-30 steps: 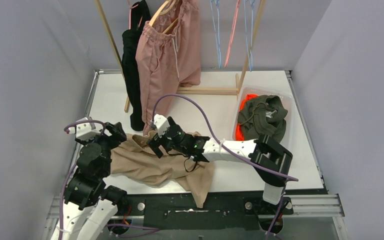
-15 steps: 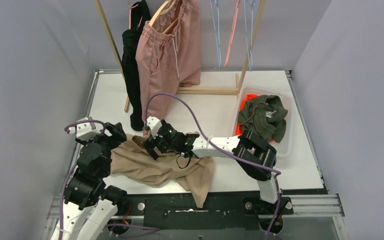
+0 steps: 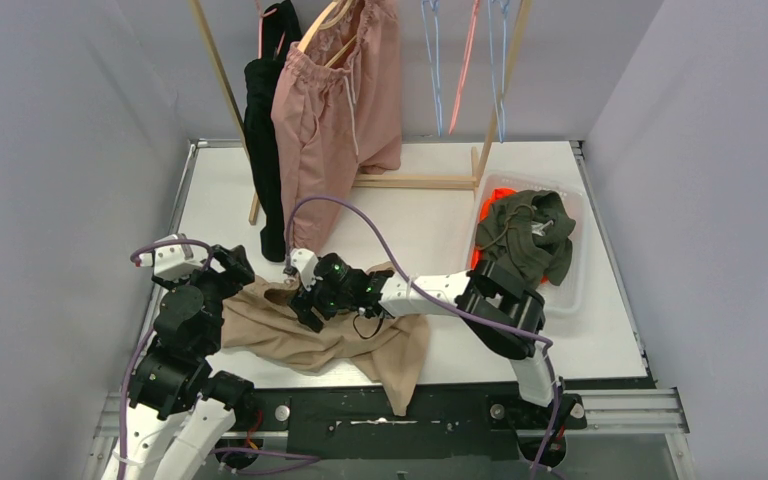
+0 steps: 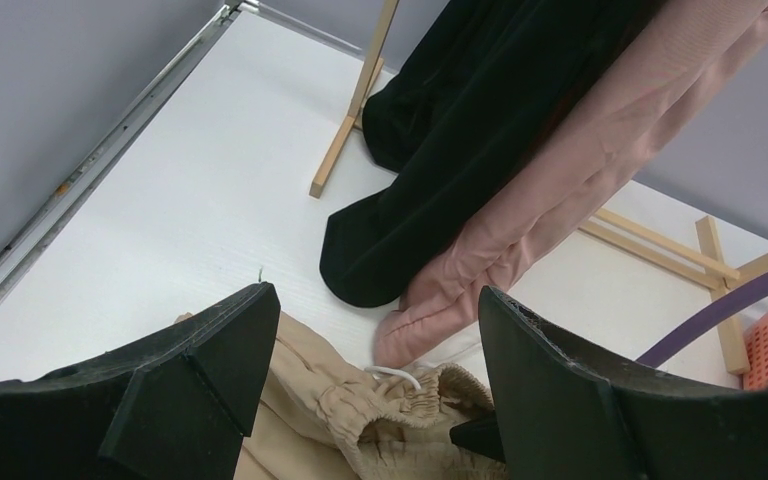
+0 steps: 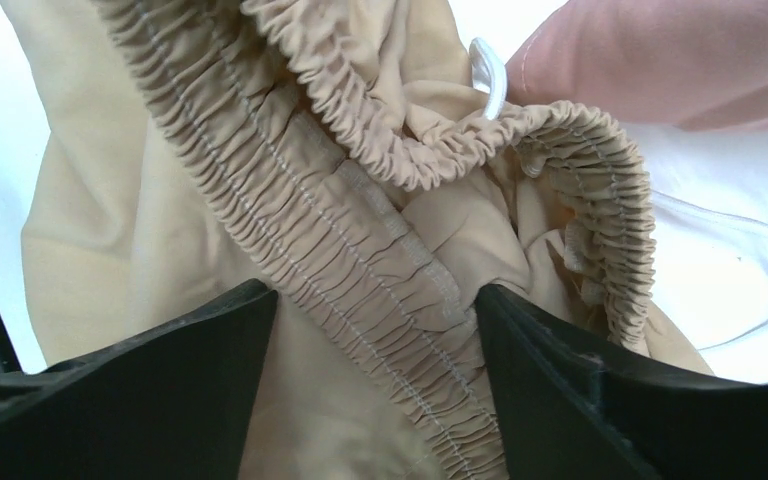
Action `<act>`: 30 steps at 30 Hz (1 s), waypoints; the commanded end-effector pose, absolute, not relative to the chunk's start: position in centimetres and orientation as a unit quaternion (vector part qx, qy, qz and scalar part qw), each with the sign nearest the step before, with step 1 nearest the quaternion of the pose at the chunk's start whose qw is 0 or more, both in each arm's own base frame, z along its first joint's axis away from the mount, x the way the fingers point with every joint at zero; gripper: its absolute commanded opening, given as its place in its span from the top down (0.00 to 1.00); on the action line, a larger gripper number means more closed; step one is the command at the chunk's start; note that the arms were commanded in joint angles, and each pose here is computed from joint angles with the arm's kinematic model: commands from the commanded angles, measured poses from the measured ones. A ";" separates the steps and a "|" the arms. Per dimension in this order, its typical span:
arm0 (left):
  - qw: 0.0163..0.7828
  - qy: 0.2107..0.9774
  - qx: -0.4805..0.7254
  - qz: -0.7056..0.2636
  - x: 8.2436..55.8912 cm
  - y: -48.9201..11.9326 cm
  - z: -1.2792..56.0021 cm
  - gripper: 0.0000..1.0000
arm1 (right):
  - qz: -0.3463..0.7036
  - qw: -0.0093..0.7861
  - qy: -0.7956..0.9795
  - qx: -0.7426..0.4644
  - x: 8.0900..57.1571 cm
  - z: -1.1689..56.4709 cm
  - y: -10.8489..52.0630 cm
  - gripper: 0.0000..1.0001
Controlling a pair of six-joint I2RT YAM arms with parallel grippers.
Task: Remove the shorts from the hanger
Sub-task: Pick up the shorts at the center of the board.
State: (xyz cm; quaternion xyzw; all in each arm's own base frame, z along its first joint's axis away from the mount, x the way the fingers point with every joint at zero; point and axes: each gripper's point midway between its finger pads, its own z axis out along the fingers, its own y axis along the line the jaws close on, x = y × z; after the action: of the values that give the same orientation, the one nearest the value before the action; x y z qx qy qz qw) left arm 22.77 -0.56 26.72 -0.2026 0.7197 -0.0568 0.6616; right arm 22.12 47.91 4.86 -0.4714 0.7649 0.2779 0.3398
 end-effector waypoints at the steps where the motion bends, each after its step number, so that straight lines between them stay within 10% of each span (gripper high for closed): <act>1: 0.679 0.703 -0.200 -0.071 23.0 -0.8 28.3 0.27 | 0.312 0.399 0.738 -0.446 23.3 11.5 49.1 0.28; 9: 0.680 0.703 -0.197 -0.073 23.1 -0.9 28.2 0.27 | 0.294 0.457 0.699 -0.464 21.7 14.2 48.7 0.03; 30: 0.679 0.704 -0.196 -0.069 23.2 -0.8 28.1 0.27 | 0.226 0.517 0.703 -0.434 24.2 13.2 49.1 0.02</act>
State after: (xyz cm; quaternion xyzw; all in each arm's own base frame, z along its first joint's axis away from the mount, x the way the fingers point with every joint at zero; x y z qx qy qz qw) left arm 22.84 -0.78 26.64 -0.1975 0.7217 -0.0611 0.6606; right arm 24.55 47.67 7.37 -0.4528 0.7453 0.1650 0.4607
